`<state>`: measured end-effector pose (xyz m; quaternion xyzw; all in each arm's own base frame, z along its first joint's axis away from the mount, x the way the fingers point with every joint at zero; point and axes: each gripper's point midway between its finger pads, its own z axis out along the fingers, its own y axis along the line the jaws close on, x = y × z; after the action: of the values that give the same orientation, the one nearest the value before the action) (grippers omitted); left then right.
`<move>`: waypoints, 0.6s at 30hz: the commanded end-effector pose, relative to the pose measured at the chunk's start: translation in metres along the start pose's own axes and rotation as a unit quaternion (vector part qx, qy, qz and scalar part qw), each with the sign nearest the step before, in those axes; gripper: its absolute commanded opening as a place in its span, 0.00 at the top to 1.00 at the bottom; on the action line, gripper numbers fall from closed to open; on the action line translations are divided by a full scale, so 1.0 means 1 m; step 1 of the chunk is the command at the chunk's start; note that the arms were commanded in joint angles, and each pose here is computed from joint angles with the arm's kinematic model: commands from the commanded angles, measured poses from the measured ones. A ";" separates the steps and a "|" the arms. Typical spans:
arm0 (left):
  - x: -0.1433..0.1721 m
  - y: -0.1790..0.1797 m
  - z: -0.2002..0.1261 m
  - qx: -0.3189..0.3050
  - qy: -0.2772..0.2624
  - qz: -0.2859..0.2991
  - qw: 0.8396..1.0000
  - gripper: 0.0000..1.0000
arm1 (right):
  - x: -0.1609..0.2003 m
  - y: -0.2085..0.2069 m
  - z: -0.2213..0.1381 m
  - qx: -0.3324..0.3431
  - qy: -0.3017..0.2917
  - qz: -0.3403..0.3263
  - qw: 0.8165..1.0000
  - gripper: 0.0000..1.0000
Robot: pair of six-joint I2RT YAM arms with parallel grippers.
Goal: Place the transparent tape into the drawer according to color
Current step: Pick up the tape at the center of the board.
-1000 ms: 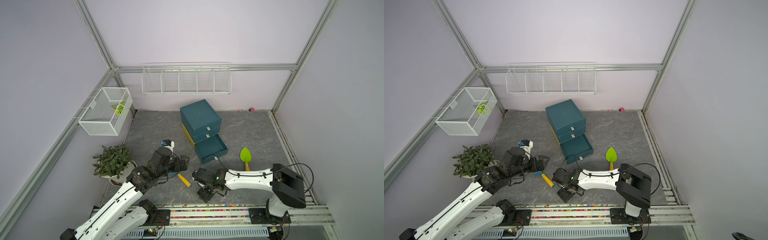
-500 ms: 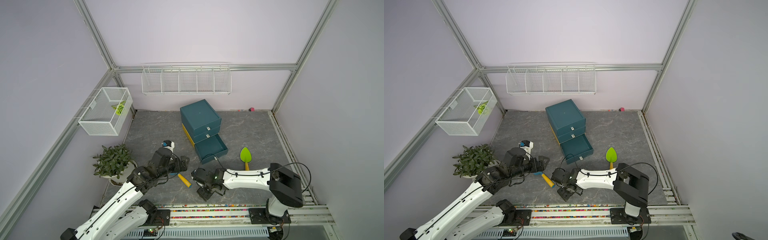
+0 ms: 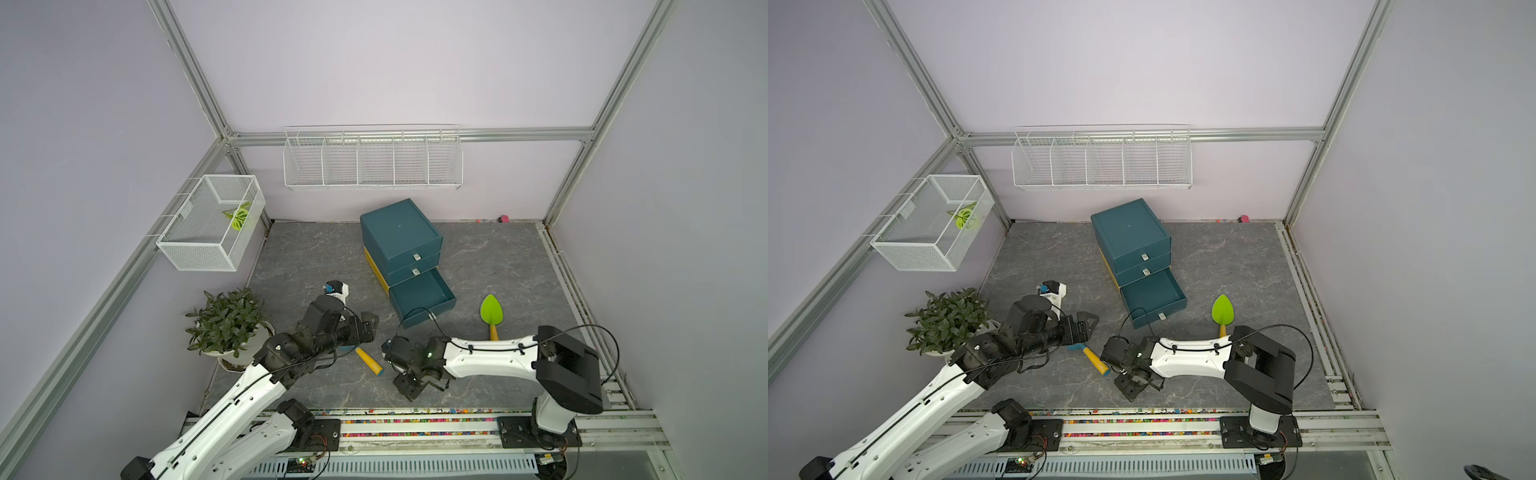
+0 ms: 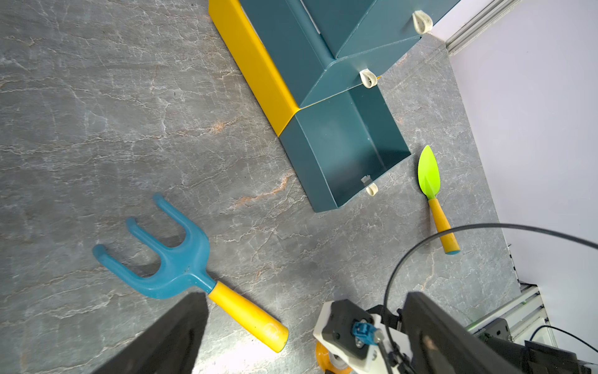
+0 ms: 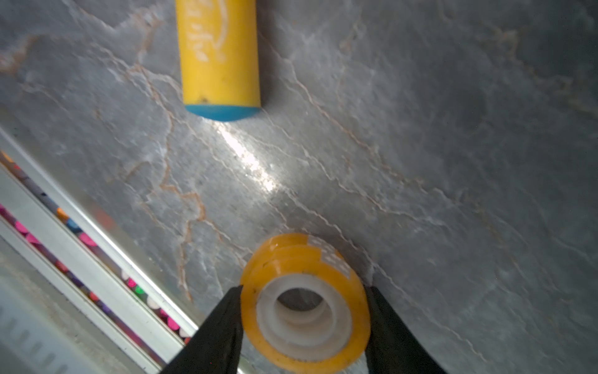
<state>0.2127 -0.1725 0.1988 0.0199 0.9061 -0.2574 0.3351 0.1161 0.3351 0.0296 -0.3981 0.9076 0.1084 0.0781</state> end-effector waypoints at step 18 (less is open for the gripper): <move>0.024 -0.005 0.028 0.013 0.062 0.010 0.998 0.00 | -0.110 -0.168 -0.119 0.062 -0.222 0.207 0.951 0.56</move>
<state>0.2138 -0.1871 0.1736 0.0330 0.9202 -0.2580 0.2925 0.2823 0.2760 0.1549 -0.1741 0.9324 0.1742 0.2646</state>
